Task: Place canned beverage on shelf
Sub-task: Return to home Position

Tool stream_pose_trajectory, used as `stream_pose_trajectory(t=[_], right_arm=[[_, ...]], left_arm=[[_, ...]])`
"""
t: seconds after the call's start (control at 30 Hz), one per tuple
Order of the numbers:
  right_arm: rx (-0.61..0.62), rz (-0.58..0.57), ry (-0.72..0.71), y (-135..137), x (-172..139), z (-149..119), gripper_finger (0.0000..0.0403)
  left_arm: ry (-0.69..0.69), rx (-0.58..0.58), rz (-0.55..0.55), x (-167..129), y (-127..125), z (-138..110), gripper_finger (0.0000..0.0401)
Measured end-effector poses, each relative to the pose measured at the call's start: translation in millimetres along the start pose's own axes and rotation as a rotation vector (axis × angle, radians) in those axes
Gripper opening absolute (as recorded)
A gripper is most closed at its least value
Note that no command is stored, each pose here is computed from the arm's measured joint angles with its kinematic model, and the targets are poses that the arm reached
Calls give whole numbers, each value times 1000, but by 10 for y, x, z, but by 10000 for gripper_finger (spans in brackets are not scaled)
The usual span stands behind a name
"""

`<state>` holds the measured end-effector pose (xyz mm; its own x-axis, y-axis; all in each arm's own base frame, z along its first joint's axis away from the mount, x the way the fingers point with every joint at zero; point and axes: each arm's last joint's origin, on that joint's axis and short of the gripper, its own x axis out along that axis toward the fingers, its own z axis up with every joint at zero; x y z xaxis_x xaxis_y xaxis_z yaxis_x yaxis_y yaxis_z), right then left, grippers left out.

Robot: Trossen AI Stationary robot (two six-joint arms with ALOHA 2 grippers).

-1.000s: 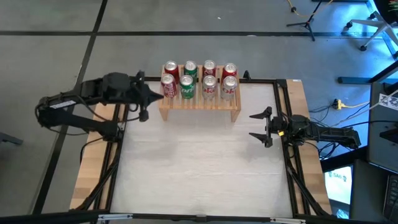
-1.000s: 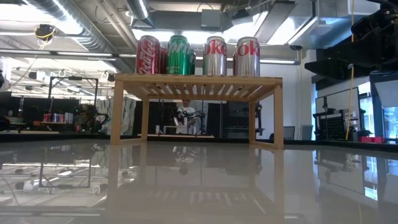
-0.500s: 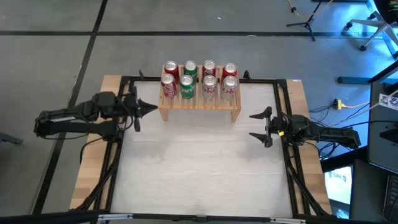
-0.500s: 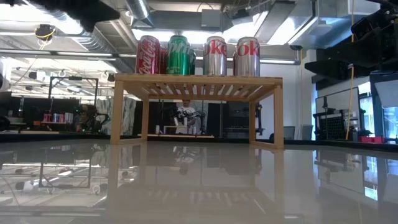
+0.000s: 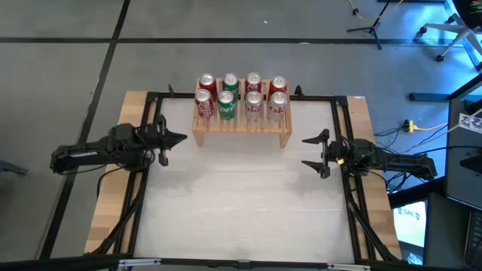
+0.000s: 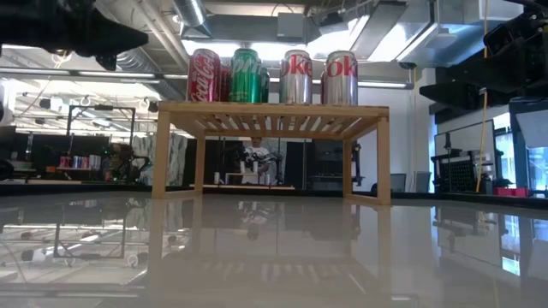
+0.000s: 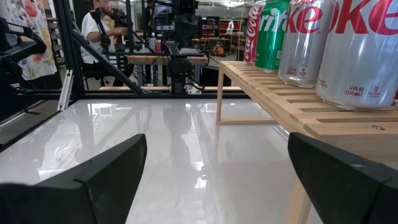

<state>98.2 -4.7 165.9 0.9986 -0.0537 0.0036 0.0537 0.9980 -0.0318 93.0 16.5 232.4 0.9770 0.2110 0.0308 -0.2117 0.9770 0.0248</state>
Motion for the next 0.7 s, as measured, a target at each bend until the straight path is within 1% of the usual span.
stream_pose_trajectory(t=[0.17, 0.3, 0.57, 0.7], right_arm=[[0, 0, 0, 0, 0, 1, 386], [0, 0, 0, 0, 0, 0, 386], [0, 0, 0, 0, 0, 0, 386], [0, 0, 0, 0, 0, 0, 386]], left_arm=[[-64, -18, -47, -95, -10, -54, 0], [-99, -30, -48, -140, -10, -101, 0], [-46, -55, -47, -94, -15, -250, 0], [-57, -75, -54, -75, -19, -294, 0]])
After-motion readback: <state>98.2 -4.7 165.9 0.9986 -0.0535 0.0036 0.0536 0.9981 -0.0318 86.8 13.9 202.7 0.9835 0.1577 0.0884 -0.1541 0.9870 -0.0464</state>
